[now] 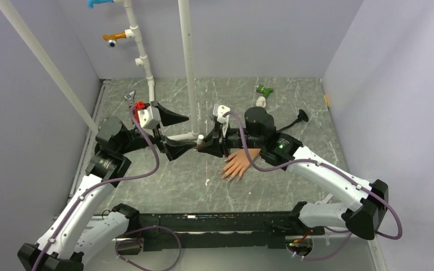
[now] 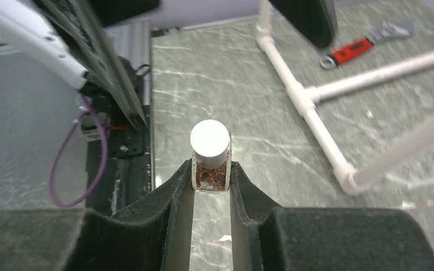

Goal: Paint the nails
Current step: Place the nail polish bottle at the center of the board.

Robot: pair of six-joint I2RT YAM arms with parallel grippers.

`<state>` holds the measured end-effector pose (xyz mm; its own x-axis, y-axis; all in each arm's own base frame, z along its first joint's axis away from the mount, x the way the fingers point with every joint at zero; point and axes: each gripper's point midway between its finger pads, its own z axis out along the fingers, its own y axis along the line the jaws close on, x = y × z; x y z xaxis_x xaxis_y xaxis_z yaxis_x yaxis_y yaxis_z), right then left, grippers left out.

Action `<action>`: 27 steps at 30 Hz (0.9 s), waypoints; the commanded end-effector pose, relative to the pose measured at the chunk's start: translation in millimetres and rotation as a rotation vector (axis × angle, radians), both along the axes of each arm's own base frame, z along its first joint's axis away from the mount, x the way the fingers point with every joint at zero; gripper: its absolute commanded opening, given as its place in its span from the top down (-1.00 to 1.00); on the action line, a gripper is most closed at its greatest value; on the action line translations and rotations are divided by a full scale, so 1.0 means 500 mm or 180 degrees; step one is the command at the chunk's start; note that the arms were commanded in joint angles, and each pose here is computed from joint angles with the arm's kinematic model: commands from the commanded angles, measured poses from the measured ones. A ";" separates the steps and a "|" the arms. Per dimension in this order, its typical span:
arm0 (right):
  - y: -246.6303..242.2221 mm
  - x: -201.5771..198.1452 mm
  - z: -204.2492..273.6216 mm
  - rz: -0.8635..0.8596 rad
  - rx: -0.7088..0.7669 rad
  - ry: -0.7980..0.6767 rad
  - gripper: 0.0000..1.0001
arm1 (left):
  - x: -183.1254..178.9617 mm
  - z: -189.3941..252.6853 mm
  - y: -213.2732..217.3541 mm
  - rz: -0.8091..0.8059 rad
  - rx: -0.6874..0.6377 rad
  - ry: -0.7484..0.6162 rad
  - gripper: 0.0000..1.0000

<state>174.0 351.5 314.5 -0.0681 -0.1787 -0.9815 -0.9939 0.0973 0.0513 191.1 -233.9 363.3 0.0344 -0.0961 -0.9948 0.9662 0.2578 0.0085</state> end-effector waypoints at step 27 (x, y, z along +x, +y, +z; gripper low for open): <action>0.056 0.158 -0.441 -0.1707 -0.0196 0.0422 1.00 | 0.169 0.026 0.229 0.2766 -0.0008 -0.0190 -0.99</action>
